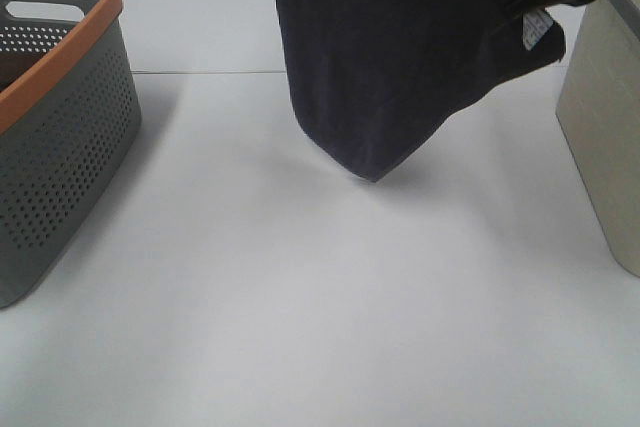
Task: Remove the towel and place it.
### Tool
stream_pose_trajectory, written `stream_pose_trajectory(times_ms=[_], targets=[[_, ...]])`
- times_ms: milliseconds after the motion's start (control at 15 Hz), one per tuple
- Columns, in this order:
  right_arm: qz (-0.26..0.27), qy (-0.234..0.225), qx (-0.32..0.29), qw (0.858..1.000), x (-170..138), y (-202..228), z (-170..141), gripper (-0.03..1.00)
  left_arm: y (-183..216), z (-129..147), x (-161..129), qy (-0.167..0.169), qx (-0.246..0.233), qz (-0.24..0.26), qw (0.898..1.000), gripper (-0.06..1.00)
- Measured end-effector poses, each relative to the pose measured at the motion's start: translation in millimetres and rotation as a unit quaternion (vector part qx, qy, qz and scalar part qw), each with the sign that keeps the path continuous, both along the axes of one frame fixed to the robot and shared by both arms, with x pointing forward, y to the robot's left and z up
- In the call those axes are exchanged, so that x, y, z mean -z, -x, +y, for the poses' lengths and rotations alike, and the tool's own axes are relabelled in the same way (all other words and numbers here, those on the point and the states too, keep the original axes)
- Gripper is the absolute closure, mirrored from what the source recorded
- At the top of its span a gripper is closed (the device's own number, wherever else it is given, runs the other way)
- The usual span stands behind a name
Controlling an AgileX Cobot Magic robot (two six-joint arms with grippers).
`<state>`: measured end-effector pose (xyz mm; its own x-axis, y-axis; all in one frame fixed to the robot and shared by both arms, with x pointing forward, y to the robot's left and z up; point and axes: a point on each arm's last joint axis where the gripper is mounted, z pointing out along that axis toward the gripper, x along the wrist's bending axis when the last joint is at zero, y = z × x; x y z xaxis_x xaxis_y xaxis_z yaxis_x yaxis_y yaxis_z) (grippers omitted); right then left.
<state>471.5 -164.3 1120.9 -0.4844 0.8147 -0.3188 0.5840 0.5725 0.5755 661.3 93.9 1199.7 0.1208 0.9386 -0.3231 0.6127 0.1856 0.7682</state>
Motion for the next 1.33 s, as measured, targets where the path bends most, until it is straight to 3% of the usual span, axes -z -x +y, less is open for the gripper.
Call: stream_pose_trajectory(times_ms=[267,467,600,667,800,933,1200,1333], targets=[[0.004,-0.058,-0.009,0.998,-17,1,9,0.97,-5,13,20,-0.073,0.000,0.055,0.996,0.94],[-0.021,-0.050,-0.023,0.998,-17,-5,11,0.97,-9,12,25,-0.082,0.004,0.052,0.995,0.94],[-0.069,0.006,-0.035,0.997,-15,-18,10,0.97,-15,11,23,-0.072,-0.005,0.023,0.997,0.94],[-0.128,0.060,-0.047,0.989,-15,-33,12,0.97,-24,9,23,-0.062,-0.019,-0.015,0.998,0.94],[-0.179,0.082,-0.042,0.980,-12,-55,7,0.97,-37,6,33,-0.055,-0.033,-0.043,0.997,0.94],[-0.206,0.060,-0.029,0.976,-9,-75,-5,0.97,-46,2,40,-0.042,-0.041,-0.066,0.996,0.94],[-0.258,-0.030,-0.007,0.966,3,-136,-36,0.97,-72,-7,58,-0.001,-0.063,-0.145,0.987,0.94],[-0.274,-0.048,0.004,0.960,13,-182,-45,0.97,-90,-17,85,0.009,-0.060,-0.181,0.982,0.94]])
